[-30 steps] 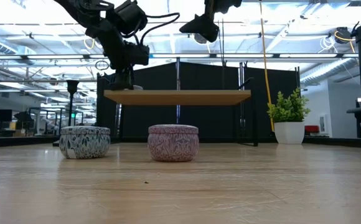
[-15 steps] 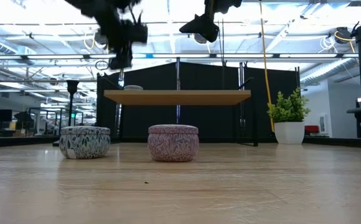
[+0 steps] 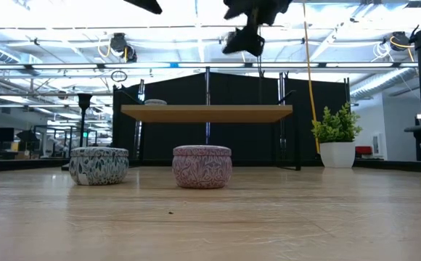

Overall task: Pick & Place candle stick holders
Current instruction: Put the blue scented candle on the shelf

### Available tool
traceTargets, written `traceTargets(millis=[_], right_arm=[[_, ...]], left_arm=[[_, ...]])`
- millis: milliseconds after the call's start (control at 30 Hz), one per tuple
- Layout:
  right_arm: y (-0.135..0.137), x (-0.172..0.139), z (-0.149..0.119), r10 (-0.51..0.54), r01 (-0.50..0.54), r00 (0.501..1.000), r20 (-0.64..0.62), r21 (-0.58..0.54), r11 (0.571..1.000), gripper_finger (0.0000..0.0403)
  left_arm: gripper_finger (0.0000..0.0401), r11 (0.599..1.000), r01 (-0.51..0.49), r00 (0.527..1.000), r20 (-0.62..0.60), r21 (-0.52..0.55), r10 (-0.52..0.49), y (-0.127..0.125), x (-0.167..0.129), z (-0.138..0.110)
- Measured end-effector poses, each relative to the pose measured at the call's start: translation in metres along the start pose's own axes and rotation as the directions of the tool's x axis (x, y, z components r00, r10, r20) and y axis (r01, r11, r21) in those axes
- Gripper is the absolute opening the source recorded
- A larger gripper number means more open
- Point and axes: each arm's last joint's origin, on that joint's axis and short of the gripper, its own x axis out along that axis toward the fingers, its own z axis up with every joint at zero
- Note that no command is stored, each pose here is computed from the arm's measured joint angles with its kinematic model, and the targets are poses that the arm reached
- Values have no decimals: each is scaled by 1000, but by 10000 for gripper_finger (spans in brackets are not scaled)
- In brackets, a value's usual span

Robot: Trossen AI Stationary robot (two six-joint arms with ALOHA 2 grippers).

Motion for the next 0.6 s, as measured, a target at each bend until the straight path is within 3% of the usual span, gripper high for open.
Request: traceTargets(millis=[133,300,533,600], right_arm=[[-1,1,-3,-110,109,994,-9,-56,992,282],[9,-6,-2,-124,125,992,21,-118,985,192],[31,-24,-7,-197,205,979,58,-185,961,34],[40,-33,-9,-223,236,971,88,-204,950,9]], left_arm=[[92,973,184,982,-5,-140,-187,-17,-19,-4],[62,894,356,927,-20,-271,-375,-41,-30,-11],[11,802,472,848,-61,-367,-527,-84,-26,-36],[4,772,507,828,-30,-384,-559,-96,-22,-40]])
